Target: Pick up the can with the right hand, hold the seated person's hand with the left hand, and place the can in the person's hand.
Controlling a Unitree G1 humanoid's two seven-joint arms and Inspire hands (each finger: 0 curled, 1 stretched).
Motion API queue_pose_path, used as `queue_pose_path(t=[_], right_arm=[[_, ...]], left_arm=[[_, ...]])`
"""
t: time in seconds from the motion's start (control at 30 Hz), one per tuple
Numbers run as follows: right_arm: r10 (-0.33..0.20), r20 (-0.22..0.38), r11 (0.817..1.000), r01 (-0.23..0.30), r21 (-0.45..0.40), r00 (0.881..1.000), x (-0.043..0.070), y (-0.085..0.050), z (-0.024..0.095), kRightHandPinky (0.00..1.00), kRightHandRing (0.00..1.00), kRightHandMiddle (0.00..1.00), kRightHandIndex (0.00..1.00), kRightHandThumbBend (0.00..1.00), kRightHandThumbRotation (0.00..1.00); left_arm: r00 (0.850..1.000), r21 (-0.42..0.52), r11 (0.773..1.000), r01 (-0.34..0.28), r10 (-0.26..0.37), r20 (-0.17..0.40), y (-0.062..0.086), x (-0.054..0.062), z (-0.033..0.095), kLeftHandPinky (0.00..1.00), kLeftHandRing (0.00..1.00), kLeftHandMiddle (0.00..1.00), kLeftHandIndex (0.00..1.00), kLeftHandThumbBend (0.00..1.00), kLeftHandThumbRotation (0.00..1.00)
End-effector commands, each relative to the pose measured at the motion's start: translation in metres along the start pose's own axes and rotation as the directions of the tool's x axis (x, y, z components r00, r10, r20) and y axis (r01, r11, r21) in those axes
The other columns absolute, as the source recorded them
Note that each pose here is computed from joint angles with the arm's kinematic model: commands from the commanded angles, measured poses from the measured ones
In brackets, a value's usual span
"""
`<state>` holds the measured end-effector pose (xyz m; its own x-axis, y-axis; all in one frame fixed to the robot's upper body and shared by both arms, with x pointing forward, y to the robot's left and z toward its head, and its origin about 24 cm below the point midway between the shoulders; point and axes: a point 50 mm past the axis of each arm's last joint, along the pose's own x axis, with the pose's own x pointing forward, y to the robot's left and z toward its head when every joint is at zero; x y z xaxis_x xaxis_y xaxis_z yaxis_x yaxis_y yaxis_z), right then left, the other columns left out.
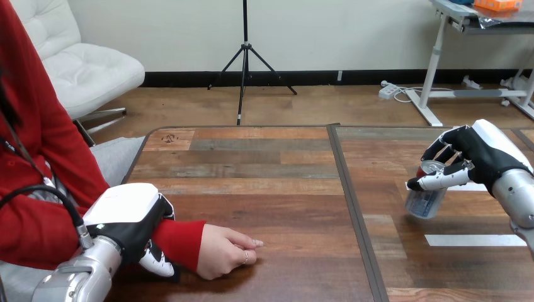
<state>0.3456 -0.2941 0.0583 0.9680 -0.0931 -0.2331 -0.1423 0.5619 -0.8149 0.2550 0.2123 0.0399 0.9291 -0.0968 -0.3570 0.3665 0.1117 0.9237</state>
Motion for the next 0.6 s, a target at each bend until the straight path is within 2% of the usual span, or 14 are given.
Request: queue_pose_path(t=[0.0, 0.13, 0.23, 0.33, 0.43, 0.57], right_arm=[[-0.093, 0.095, 0.995, 0.091, 0.030, 0.991, 0.0062, -0.0249, 0.0236, 0.34, 0.39, 0.45, 0.48, 0.68, 0.00], [-0.091, 0.085, 0.996, 0.088, 0.035, 0.992, 0.0068, -0.0245, 0.0236, 0.34, 0.39, 0.45, 0.49, 0.68, 0.00], [-0.099, 0.099, 0.995, 0.097, 0.026, 0.990, 0.0061, -0.0244, 0.0241, 0.34, 0.39, 0.45, 0.49, 0.68, 0.00], [-0.094, 0.093, 0.995, 0.091, 0.032, 0.991, 0.0065, -0.0242, 0.0240, 0.34, 0.39, 0.45, 0.49, 0.68, 0.00], [-0.095, 0.089, 0.995, 0.093, 0.033, 0.992, 0.0067, -0.0241, 0.0240, 0.34, 0.39, 0.45, 0.49, 0.68, 0.00], [-0.089, 0.089, 0.996, 0.086, 0.036, 0.992, 0.0068, -0.0242, 0.0239, 0.34, 0.39, 0.45, 0.49, 0.67, 0.00]], left_arm=[[1.000, -0.022, 1.000, 0.001, -0.001, -0.006, 0.0001, 0.0018, -0.0058, 0.31, 0.38, 0.42, 0.39, 0.85, 0.00], [1.000, -0.039, 0.999, -0.001, 0.001, 0.004, 0.0002, 0.0019, -0.0048, 0.29, 0.36, 0.40, 0.37, 0.84, 0.00], [1.000, -0.082, 0.997, -0.010, 0.010, 0.004, -0.0004, 0.0024, -0.0040, 0.27, 0.34, 0.39, 0.36, 0.85, 0.00], [1.000, -0.060, 0.998, -0.014, 0.015, 0.014, -0.0013, 0.0027, -0.0036, 0.25, 0.33, 0.38, 0.36, 0.83, 0.00], [1.000, -0.115, 0.993, -0.015, 0.017, 0.015, -0.0013, 0.0027, -0.0024, 0.25, 0.32, 0.37, 0.35, 0.82, 0.00], [1.000, -0.098, 0.995, -0.015, 0.017, 0.019, -0.0014, 0.0033, -0.0007, 0.24, 0.32, 0.36, 0.34, 0.81, 0.00]])
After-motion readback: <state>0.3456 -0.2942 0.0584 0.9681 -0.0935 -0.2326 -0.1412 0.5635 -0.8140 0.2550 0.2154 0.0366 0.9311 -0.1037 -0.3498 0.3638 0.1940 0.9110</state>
